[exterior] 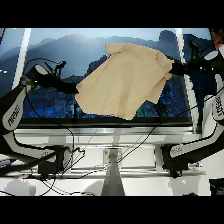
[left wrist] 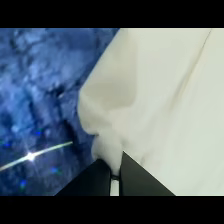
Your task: Fold the clothes and pants, and hang the long-sleeved shirts on hangers.
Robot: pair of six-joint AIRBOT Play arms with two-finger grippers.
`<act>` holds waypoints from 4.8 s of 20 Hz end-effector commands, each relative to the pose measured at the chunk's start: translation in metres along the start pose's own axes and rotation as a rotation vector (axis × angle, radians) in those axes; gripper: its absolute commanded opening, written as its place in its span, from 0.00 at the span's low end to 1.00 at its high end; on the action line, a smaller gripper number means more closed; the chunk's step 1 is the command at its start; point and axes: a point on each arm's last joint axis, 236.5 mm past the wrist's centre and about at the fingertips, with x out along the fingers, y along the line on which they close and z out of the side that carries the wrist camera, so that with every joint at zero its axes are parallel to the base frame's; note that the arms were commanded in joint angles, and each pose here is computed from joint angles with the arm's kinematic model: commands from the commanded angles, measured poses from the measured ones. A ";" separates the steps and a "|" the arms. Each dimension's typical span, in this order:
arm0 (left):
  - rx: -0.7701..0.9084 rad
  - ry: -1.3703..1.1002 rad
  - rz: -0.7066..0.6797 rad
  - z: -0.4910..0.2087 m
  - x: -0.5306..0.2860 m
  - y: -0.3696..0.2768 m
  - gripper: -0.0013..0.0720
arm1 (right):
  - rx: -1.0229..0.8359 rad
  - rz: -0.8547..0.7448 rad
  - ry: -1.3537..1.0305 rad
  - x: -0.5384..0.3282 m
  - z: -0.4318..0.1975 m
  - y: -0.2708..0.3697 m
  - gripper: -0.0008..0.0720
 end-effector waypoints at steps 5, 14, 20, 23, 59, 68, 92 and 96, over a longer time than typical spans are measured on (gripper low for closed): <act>0.149 -0.466 0.121 0.135 -0.140 -0.025 0.03 | -0.161 -0.116 -0.326 -0.126 0.062 0.048 0.03; 0.356 -1.543 0.364 0.124 -0.552 -0.165 0.03 | -0.391 -0.198 -0.838 -0.365 0.036 0.179 0.03; 0.388 -1.685 0.484 0.051 -0.620 -0.189 0.03 | -0.476 -0.212 -1.004 -0.448 -0.042 0.242 0.03; 0.291 -1.363 0.431 0.078 -0.539 -0.142 0.03 | -0.298 -0.155 -0.851 -0.418 -0.063 0.227 0.03; -0.148 -0.285 0.117 0.021 -0.146 0.036 0.26 | 0.237 -0.266 -0.372 -0.038 -0.033 -0.029 0.65; -0.147 -0.169 -0.218 -0.036 -0.017 -0.034 0.85 | 0.243 -0.221 -0.274 -0.032 -0.053 -0.015 0.65; -0.129 -0.122 -0.170 -0.041 0.018 -0.025 0.23 | 0.233 -0.057 0.154 -0.044 -0.172 -0.045 0.57; -0.148 -0.139 -0.189 -0.037 0.017 -0.028 0.23 | 0.345 0.040 0.115 -0.011 -0.168 -0.027 0.57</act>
